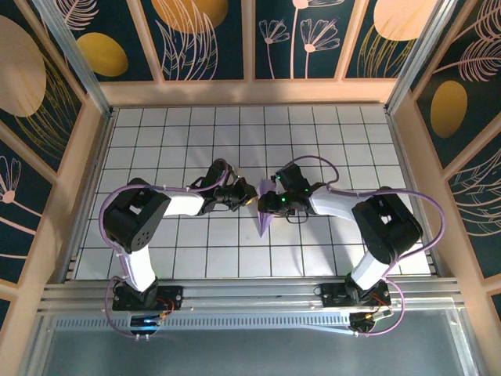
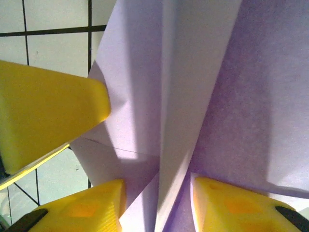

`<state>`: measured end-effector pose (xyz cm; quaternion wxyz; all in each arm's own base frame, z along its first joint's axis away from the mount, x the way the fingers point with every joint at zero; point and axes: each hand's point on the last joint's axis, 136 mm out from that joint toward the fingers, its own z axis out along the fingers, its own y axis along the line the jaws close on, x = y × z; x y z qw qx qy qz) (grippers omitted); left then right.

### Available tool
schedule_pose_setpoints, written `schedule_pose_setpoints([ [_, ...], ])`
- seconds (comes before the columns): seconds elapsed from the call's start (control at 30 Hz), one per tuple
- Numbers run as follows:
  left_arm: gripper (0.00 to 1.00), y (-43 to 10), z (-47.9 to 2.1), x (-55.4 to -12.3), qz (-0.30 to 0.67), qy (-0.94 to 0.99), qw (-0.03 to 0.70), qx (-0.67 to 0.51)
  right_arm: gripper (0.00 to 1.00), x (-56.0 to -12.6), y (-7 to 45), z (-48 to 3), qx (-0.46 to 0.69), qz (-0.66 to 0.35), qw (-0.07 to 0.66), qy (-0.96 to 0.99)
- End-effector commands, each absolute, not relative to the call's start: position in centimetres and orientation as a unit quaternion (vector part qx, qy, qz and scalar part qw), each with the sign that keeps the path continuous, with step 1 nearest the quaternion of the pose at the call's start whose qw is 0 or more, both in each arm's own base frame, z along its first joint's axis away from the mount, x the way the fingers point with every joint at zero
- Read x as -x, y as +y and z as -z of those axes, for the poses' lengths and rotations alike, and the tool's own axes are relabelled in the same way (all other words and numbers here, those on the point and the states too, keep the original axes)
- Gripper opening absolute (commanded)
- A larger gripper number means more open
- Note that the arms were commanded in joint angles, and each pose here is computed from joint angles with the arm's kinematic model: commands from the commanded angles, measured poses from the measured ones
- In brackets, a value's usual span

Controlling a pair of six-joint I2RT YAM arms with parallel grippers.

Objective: Fold a paper plane with a square sheet of paper (fold left side to right side)
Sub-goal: Pick up the paper plane at the center of the table.

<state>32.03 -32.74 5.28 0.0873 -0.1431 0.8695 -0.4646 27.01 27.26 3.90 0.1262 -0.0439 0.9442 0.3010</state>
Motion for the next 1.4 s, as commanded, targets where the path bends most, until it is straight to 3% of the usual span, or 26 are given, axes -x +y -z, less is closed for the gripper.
schedule_pose_setpoints([
  [0.0,0.00,-32.7,-4.9,-31.6,0.462,0.870,0.078,0.152,0.37,-27.4,26.8,-4.2,0.048,-0.273,0.134,0.951],
  [0.17,0.00,-32.6,-4.9,-31.7,0.460,0.871,0.081,0.153,0.30,-27.3,26.4,-4.4,0.048,-0.256,0.131,0.957],
  [0.67,0.00,-32.2,-4.6,-31.6,0.462,0.866,0.082,0.172,0.27,-26.1,27.9,-4.3,0.002,-0.291,0.098,0.952],
  [1.07,0.00,-31.7,-4.8,-31.6,0.461,0.864,0.091,0.183,0.30,-25.8,27.0,-4.4,-0.021,-0.255,0.101,0.961],
  [1.37,0.00,-31.5,-4.8,-31.5,0.460,0.862,0.092,0.189,0.38,-26.1,27.1,-8.4,-0.023,-0.273,0.145,0.951],
])
